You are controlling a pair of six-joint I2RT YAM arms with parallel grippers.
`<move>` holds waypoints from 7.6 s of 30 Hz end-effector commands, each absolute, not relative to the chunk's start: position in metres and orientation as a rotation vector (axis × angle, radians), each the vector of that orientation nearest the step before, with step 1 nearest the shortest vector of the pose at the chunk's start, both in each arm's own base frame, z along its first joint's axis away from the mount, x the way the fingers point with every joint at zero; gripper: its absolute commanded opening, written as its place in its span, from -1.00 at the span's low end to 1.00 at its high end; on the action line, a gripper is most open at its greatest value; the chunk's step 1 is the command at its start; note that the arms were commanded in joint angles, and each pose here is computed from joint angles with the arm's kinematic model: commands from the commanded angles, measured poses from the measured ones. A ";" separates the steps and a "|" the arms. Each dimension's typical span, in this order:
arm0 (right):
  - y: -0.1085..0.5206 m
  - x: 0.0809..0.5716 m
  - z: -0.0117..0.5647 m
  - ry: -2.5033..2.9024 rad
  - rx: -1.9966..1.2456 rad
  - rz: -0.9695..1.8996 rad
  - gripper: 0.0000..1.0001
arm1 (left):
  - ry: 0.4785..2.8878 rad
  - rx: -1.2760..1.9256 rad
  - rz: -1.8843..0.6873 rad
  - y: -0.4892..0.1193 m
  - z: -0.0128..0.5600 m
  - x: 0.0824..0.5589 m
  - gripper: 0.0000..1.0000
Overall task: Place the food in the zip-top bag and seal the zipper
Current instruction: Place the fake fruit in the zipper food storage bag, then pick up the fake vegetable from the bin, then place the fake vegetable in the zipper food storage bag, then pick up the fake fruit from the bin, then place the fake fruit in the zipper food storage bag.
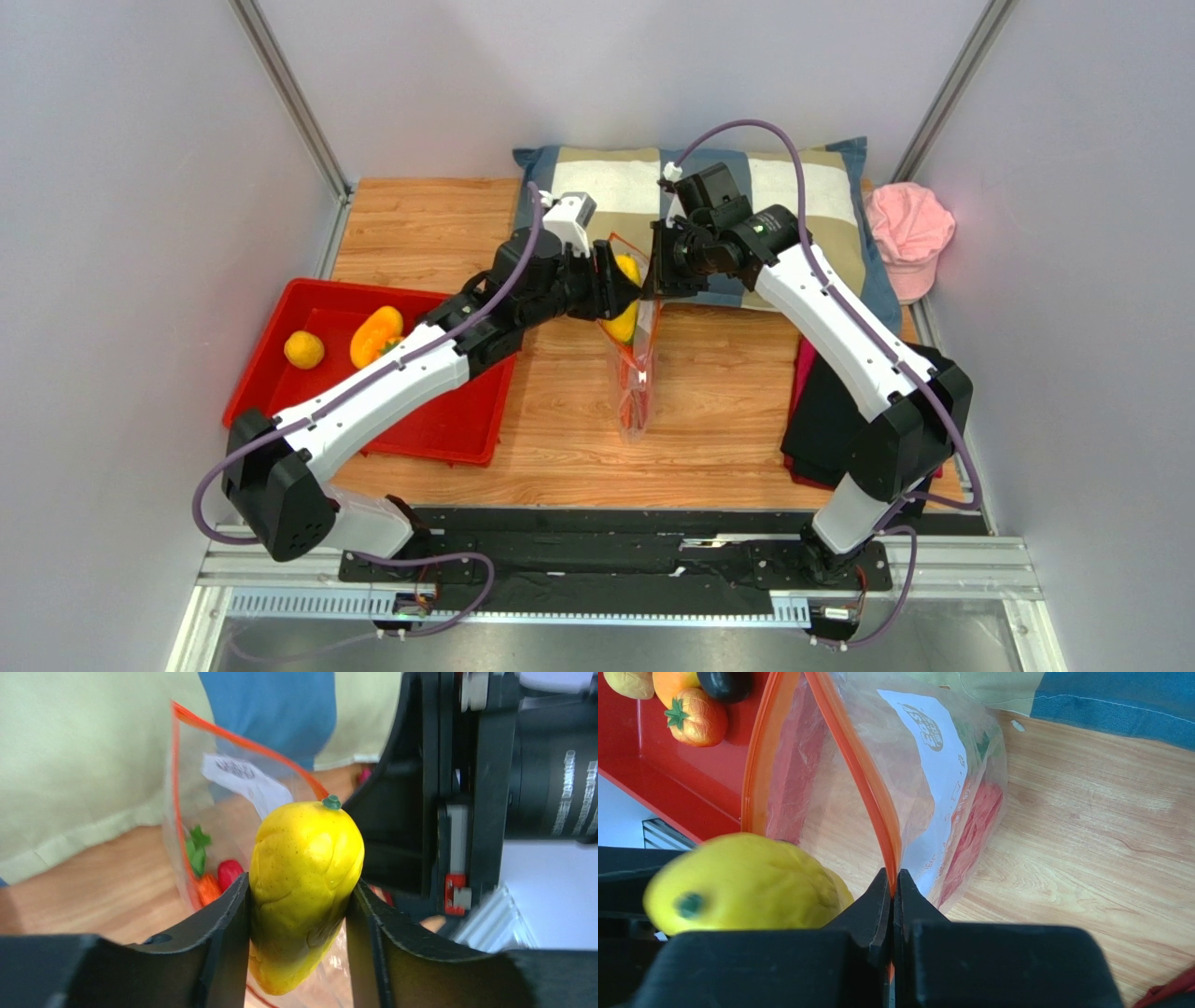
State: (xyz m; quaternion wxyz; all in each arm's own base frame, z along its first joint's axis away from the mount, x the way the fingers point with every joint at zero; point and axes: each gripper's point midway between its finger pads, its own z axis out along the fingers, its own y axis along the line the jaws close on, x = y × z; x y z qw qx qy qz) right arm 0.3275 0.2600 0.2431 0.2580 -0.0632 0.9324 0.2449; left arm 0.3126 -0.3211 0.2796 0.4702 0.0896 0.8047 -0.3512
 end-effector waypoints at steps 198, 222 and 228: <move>0.252 0.340 0.261 2.443 -0.150 0.695 -1.00 | 1.577 0.316 -0.921 -0.284 0.400 0.358 -0.56; 0.236 0.334 0.256 2.464 -0.115 0.700 -1.00 | 1.799 0.389 -0.966 -0.310 0.338 0.298 0.98; 0.233 0.332 0.258 2.455 -0.124 0.693 -1.00 | 1.773 0.344 -0.819 -0.240 0.364 0.299 0.98</move>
